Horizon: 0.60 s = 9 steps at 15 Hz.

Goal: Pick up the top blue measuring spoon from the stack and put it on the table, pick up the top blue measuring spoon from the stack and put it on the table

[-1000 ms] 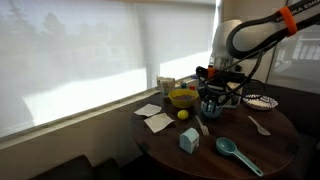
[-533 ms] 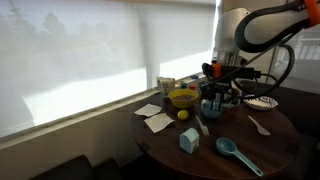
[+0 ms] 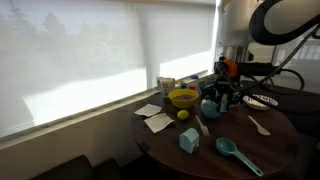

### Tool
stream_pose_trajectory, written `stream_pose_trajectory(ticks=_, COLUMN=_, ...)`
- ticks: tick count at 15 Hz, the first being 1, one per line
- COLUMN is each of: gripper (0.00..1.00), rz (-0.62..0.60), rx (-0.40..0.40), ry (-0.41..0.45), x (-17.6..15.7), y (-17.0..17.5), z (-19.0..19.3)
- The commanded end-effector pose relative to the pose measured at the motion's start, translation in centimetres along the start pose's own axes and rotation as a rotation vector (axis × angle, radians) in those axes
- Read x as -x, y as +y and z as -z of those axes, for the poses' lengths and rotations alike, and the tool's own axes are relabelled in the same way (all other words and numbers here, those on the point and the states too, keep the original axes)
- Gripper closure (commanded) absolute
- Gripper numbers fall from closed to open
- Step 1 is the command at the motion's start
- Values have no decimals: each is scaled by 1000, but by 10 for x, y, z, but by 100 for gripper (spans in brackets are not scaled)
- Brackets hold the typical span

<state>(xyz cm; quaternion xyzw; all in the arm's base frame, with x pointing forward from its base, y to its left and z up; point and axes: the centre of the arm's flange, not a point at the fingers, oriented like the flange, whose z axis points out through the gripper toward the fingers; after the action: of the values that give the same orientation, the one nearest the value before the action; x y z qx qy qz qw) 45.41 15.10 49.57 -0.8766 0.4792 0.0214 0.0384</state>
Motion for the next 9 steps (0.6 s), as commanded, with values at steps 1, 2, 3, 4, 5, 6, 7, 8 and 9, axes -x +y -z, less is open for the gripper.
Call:
stream_pose_trajectory(ticks=1, gripper=94, rz=155, rx=33, ry=-13, x=19, y=23, z=-10)
stream_pose_trajectory(ticks=2, gripper=94, rz=212, rx=51, ry=-18, x=22, y=27, z=-16)
stream_pose_trajectory(ticks=3, gripper=94, rz=266, rx=78, ry=-16, x=24, y=33, z=-26)
stream_pose_trajectory(ticks=4, gripper=94, rz=320, rx=91, ry=-35, x=24, y=38, z=-35)
stream_pose_trajectory(ticks=5, gripper=94, rz=374, rx=100, ry=-40, x=23, y=44, z=-47)
stream_pose_trajectory(ticks=6, gripper=94, rz=408, rx=113, ry=-50, x=23, y=48, z=-56)
stream_pose_trajectory(ticks=7, gripper=94, rz=444, rx=123, ry=-58, x=22, y=54, z=-64)
stream_pose_trajectory(ticks=8, gripper=94, rz=473, rx=124, ry=-67, x=21, y=58, z=-70)
stream_pose_trajectory(ticks=9, gripper=94, rz=501, rx=123, ry=-72, x=21, y=62, z=-74)
